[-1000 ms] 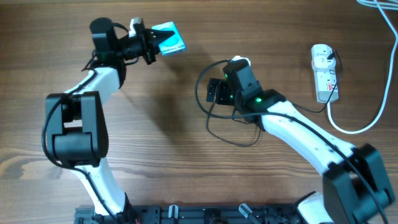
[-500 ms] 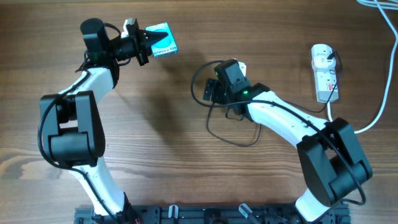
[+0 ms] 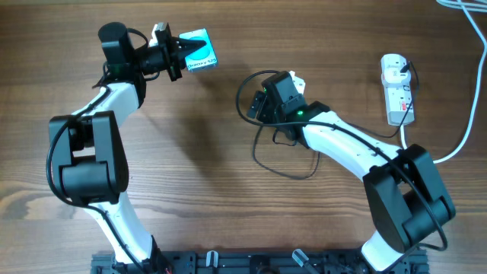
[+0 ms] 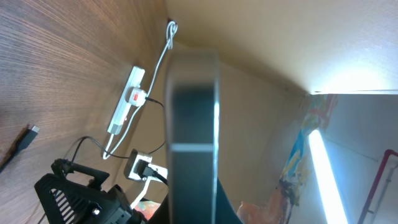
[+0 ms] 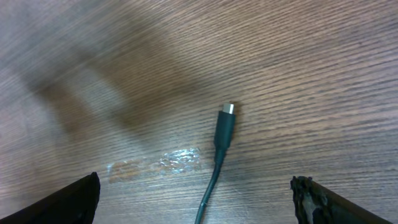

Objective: Plug charger to phone and switch on socket

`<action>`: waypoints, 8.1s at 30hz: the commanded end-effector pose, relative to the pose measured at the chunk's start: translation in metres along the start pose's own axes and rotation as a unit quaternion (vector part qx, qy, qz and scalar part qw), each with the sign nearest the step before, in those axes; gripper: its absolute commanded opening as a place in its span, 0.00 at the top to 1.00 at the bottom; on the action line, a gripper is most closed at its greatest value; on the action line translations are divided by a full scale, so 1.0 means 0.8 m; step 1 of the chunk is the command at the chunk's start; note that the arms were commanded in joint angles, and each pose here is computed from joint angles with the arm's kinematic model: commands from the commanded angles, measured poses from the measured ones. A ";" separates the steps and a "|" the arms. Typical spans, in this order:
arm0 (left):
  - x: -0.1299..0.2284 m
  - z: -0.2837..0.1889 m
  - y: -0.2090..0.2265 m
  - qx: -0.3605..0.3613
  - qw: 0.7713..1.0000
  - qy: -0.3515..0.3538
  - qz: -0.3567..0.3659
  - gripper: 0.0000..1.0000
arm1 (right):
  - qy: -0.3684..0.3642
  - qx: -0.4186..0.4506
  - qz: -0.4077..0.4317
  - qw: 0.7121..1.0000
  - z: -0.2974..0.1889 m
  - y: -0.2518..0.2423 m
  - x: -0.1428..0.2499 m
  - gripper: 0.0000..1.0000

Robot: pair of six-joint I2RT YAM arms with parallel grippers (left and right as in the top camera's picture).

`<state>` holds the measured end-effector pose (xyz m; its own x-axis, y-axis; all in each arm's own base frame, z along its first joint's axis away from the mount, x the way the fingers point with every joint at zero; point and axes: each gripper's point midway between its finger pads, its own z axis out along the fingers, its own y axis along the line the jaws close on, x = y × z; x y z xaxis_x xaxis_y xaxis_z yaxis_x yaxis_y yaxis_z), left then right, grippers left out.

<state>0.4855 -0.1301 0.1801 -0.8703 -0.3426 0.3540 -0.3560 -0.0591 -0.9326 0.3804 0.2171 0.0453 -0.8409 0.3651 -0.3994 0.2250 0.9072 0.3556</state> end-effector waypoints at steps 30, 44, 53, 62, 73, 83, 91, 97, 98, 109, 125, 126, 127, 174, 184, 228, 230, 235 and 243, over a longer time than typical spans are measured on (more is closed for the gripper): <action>0.006 0.000 -0.007 0.001 1.000 0.021 0.021 0.96 | 0.044 0.109 0.011 0.993 0.069 -0.018 0.014 0.46; 0.007 0.000 -0.007 0.001 1.000 0.024 0.021 0.96 | 0.087 0.160 0.015 0.983 0.086 -0.060 0.039 0.70; 0.007 0.000 -0.007 0.001 1.000 0.024 0.021 0.96 | 0.114 0.157 0.017 0.981 0.083 -0.061 0.052 0.95; 0.010 -0.001 -0.006 0.000 0.999 0.029 0.021 0.96 | 0.188 0.065 -0.003 0.980 0.070 -0.021 0.065 0.96; 0.023 0.004 -0.004 -0.001 0.995 0.055 0.083 0.96 | 0.162 -0.173 -0.162 0.958 -0.098 0.058 -0.004 0.96; 0.057 0.049 0.001 -0.008 0.989 0.098 0.107 0.96 | 0.121 -0.238 -0.266 0.926 -0.208 0.056 0.003 0.96; 0.083 0.079 -0.004 -0.001 0.981 0.121 0.153 0.96 | 0.166 -0.237 -0.273 0.918 -0.197 0.036 0.036 0.96; 0.093 0.092 -0.001 0.003 0.970 0.131 0.205 0.96 | 0.177 -0.351 -0.282 0.875 -0.214 0.070 0.055 0.96; 0.095 0.095 -0.001 0.003 0.970 0.130 0.205 0.96 | 0.175 -0.359 -0.283 0.872 -0.214 0.072 0.056 0.96; 0.111 0.100 -0.011 0.020 0.955 0.149 0.255 0.96 | 0.180 -0.467 -0.249 0.829 -0.211 0.089 0.067 0.96; 0.101 0.103 -0.015 0.023 0.959 0.123 0.255 0.96 | 0.214 -0.522 -0.163 0.809 -0.183 0.117 0.045 0.96; 0.101 0.103 -0.016 0.023 0.959 0.122 0.256 0.96 | 0.215 -0.522 -0.159 0.810 -0.181 0.117 0.044 0.96; 0.100 0.103 -0.016 0.024 0.959 0.122 0.257 0.96 | 0.216 -0.522 -0.158 0.810 -0.180 0.117 0.044 0.96; 0.105 0.106 -0.019 0.029 0.953 0.123 0.276 0.96 | 0.209 -0.536 -0.116 0.810 -0.167 0.119 0.012 0.96; 0.103 0.107 -0.019 0.029 0.953 0.121 0.276 0.96 | 0.216 -0.544 -0.114 0.803 -0.172 0.120 0.012 0.96; 0.106 0.106 -0.018 0.029 0.952 0.126 0.276 0.96 | 0.193 -0.526 -0.096 0.823 -0.161 0.117 -0.004 0.96; 0.106 0.106 -0.018 0.029 0.952 0.126 0.276 0.96 | 0.195 -0.525 -0.093 0.823 -0.161 0.117 -0.004 0.95; 0.106 0.106 -0.018 0.029 0.952 0.126 0.276 0.96 | 0.193 -0.518 -0.083 0.829 -0.157 0.116 -0.007 0.96; 0.106 0.106 -0.018 0.029 0.952 0.126 0.277 0.96 | 0.191 -0.514 -0.080 0.832 -0.155 0.116 -0.008 0.96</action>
<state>0.4442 -0.2374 0.2107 -0.9835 -0.1078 -0.1452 0.1445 0.0144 -0.9894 0.3398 0.2745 0.1920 -0.9545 -0.0367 -0.2960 -0.2975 0.1859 0.9364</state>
